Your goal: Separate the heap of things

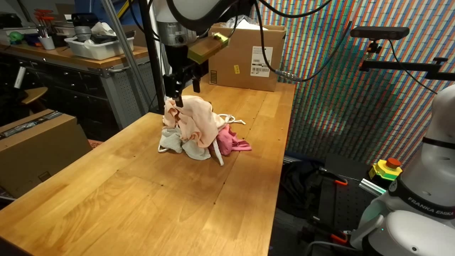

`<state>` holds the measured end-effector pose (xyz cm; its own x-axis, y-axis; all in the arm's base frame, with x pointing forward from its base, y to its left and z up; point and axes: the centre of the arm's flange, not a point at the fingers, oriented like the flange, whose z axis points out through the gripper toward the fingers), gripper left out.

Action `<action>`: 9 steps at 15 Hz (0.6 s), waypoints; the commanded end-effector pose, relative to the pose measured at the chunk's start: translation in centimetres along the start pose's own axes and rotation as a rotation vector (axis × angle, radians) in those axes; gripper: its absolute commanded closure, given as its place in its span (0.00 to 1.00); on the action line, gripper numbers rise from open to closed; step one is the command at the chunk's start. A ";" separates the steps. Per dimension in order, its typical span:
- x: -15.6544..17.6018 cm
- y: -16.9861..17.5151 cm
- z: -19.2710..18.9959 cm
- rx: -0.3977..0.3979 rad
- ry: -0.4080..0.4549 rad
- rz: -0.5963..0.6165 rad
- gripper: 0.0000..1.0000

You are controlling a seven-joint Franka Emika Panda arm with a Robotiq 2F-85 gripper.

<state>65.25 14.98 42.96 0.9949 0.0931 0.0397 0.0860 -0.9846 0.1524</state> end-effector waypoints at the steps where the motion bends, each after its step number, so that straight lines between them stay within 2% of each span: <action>1: 3.3 1.0 1.0 -0.022 0.007 -0.003 0.00; 9: 4.7 2.8 3.5 -0.034 -0.016 0.024 0.00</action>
<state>68.81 12.27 39.75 0.9979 0.0606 0.0244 0.0557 -0.9842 0.1683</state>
